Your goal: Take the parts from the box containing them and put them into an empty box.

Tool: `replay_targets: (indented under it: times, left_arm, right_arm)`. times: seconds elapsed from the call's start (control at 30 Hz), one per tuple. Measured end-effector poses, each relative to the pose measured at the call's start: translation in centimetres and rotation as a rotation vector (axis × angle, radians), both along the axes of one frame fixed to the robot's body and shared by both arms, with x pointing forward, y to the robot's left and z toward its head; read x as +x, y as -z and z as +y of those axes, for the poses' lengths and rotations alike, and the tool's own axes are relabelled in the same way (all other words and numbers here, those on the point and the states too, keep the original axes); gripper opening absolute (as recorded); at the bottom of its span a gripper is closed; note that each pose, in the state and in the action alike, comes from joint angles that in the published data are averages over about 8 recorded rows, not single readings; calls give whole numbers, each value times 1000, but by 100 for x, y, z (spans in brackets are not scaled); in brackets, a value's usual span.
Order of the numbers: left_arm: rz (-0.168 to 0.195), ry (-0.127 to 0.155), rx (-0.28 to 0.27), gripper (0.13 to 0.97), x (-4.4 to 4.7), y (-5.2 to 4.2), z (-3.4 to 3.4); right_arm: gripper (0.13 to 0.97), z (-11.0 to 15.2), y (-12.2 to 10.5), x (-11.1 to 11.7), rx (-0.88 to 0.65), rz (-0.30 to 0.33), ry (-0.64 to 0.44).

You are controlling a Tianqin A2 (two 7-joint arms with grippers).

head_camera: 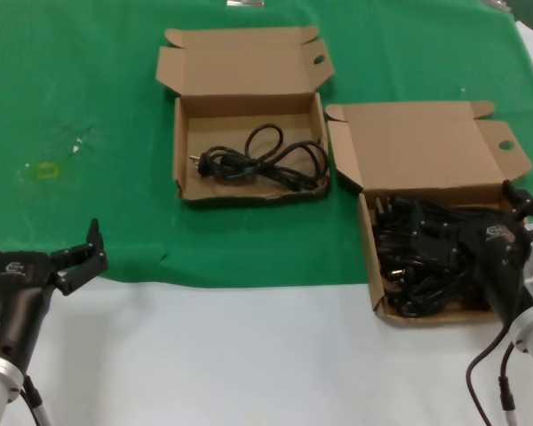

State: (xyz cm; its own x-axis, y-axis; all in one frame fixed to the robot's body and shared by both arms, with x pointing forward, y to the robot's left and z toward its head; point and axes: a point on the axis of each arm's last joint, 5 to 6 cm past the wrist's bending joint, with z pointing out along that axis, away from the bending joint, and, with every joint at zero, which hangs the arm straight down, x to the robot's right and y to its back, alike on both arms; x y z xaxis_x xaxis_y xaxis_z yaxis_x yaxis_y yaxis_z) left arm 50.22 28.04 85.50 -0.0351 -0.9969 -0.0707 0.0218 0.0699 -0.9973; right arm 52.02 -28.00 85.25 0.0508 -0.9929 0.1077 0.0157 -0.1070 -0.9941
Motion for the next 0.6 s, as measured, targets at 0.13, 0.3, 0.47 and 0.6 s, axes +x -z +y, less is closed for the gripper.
replay_targets:
  times: [0.13,0.3,0.47,0.6]
  left_arm:
    - [0,0,0,966,0,0,0]
    - [0,0,0,966,0,0,0]
    - [0,0,0,966,0,0,0]
    - [0,0,0,966,0,0,0]
  right_arm:
    - [966,0,0,0,0,0,0]
    - [966,0,0,0,0,0,0]
    - [966,0,0,0,0,0,0]
    - [966,0,0,0,0,0,0]
